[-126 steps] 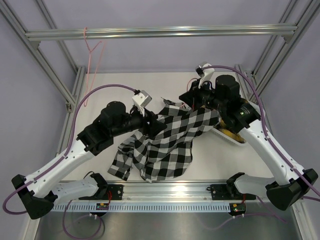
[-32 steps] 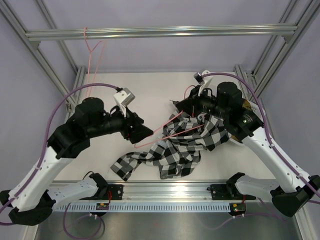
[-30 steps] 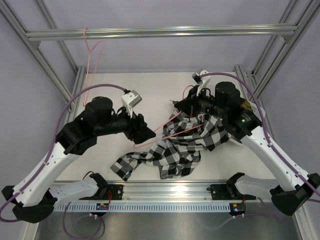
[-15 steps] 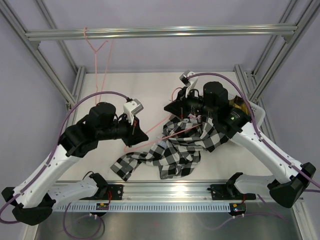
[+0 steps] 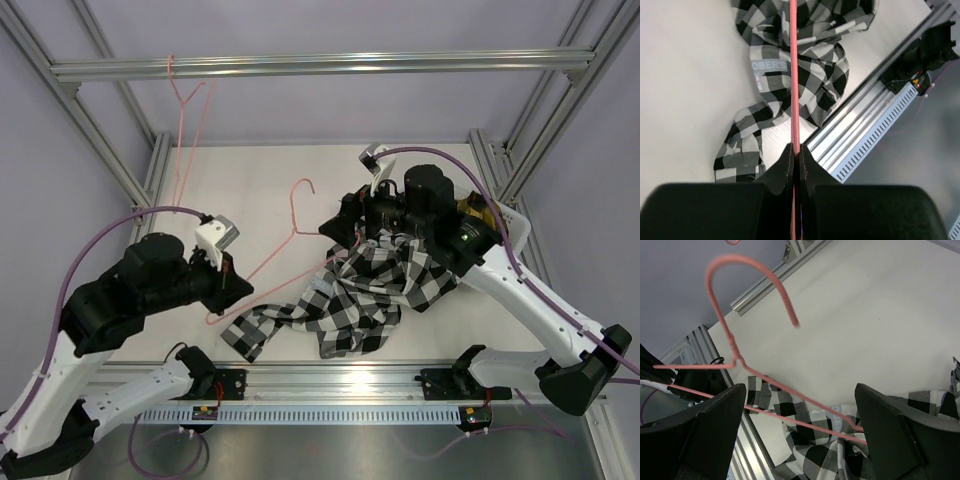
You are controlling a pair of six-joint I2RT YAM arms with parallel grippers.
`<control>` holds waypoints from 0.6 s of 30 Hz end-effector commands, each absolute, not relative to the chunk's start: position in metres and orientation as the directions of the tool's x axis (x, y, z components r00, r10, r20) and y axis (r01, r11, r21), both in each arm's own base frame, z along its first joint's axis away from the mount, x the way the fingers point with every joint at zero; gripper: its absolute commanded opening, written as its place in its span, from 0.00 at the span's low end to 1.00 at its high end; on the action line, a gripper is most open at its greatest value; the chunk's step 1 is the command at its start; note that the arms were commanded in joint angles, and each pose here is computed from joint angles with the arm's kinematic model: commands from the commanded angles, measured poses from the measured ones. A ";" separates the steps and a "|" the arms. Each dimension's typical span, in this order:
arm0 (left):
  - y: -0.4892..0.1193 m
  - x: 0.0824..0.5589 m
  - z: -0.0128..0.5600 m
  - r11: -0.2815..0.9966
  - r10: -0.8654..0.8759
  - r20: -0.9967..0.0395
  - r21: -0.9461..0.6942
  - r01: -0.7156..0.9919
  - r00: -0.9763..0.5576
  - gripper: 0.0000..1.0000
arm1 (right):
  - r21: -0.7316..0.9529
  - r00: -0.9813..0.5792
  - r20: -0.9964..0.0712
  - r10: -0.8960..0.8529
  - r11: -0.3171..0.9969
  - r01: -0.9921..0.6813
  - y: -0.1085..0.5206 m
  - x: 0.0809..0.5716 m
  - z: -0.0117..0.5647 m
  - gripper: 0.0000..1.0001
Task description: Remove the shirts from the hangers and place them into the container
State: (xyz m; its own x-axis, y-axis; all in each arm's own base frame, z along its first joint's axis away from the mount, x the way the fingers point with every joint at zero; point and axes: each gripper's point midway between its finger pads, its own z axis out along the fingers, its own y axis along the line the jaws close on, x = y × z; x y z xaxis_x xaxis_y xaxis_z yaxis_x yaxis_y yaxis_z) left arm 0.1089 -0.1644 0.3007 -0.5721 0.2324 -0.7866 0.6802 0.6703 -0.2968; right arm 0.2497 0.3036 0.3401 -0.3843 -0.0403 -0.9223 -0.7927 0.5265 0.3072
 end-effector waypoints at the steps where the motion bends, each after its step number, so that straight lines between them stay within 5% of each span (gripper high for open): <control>1: -0.140 0.115 0.322 0.754 0.129 -0.830 -0.273 0.598 -0.542 0.00 | 0.261 -0.335 -0.942 -0.027 0.571 -0.778 0.285 0.245 0.358 0.99; 18: -0.107 0.272 0.448 0.959 -0.112 -0.988 -0.137 0.248 -0.110 0.00 | 0.288 -0.365 -0.931 0.013 0.642 -0.711 0.238 0.210 0.336 1.00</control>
